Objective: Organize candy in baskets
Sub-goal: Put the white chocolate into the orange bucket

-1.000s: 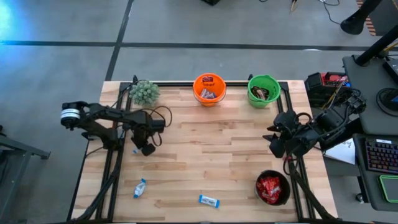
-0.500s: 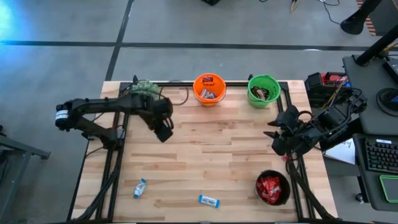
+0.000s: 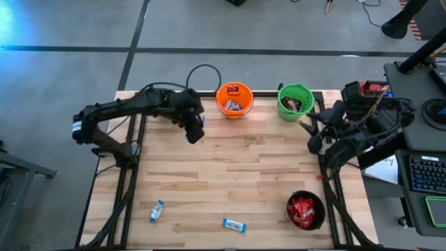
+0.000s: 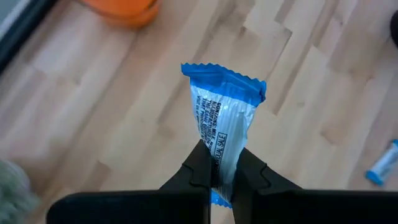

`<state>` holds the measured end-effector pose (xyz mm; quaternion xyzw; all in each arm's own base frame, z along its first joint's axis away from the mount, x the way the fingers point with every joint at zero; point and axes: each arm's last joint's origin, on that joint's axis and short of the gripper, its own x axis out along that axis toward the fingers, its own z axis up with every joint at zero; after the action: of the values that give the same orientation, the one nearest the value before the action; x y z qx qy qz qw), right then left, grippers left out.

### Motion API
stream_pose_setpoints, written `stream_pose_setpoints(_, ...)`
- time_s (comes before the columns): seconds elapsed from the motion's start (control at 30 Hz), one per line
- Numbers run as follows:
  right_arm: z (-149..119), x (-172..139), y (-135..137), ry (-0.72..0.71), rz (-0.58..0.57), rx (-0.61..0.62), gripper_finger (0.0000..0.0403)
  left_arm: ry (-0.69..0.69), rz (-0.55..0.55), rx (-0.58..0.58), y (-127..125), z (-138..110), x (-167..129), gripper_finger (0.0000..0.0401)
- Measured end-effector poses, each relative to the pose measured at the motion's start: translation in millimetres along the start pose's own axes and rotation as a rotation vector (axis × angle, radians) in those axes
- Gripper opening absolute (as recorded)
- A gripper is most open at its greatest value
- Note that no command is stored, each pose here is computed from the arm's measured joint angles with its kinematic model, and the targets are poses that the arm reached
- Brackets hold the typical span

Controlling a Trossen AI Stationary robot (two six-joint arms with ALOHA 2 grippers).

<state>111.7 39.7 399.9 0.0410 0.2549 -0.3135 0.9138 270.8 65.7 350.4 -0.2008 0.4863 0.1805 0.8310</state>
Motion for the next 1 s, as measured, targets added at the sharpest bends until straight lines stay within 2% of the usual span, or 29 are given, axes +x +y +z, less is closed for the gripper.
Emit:
stream_pose_setpoints(0.23,6,7,-9,-0.026,-0.099,0.068,0.0183,-0.015,0.041,0.111,22,36,12,0.0002)
stream_pose_setpoints(0.33,7,11,-12,-0.022,-0.141,0.091,0.0183,-0.032,-0.007,0.14,31,54,13,0.0002)
stream_pose_setpoints(0.5,11,18,-16,-0.023,-0.199,0.139,0.0183,-0.083,-0.006,0.233,43,86,11,0.0001)
stream_pose_setpoints(0.6,13,21,-16,-0.027,-0.218,0.16,0.0183,-0.094,-0.043,0.271,52,102,10,0.0001)
stream_pose_setpoints(0.83,16,29,-14,-0.022,-0.257,0.181,0.0183,-0.013,-0.051,0.338,75,124,23,0.0001)
stream_pose_setpoints(1.0,19,37,-12,-0.017,-0.295,0.199,0.0183,-0.018,-0.138,0.362,93,137,41,0.0001)
